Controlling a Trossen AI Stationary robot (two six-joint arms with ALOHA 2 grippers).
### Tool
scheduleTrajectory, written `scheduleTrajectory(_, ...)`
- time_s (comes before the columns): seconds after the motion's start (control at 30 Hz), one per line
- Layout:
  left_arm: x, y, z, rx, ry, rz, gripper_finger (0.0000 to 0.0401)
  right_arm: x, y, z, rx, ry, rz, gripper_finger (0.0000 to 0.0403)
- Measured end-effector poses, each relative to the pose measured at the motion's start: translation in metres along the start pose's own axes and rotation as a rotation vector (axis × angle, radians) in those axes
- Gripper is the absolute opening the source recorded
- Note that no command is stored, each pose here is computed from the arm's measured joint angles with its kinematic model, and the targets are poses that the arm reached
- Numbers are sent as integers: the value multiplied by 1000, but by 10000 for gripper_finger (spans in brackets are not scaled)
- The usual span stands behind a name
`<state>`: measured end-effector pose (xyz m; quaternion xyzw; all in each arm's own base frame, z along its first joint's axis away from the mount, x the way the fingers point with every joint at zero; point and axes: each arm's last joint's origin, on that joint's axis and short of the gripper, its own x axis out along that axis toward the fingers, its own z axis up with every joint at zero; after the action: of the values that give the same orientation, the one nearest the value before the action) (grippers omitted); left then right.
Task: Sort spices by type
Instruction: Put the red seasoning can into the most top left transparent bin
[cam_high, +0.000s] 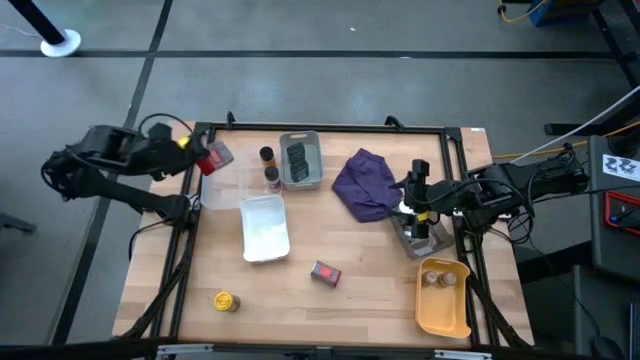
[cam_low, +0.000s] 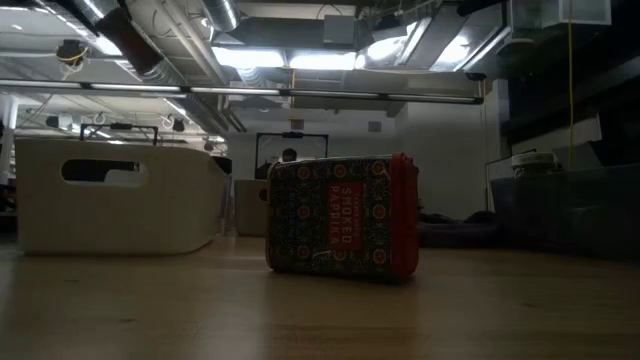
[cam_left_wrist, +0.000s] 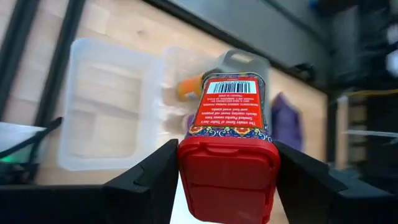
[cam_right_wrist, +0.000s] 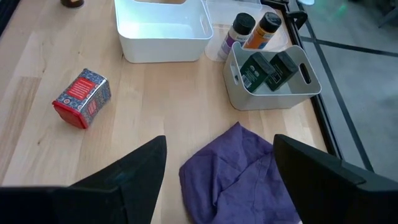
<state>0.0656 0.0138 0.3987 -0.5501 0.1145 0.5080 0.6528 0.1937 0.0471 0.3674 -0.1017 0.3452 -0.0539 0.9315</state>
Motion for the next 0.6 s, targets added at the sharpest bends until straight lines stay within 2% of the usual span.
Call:
scheduleTrajectory(0.33,41,-27,-5,170,131,252,209,0,0,-1,-6,10,-1,294)
scheduleTrajectory(0.6,93,-45,10,318,271,440,209,0,0,-2,-8,16,-1,294)
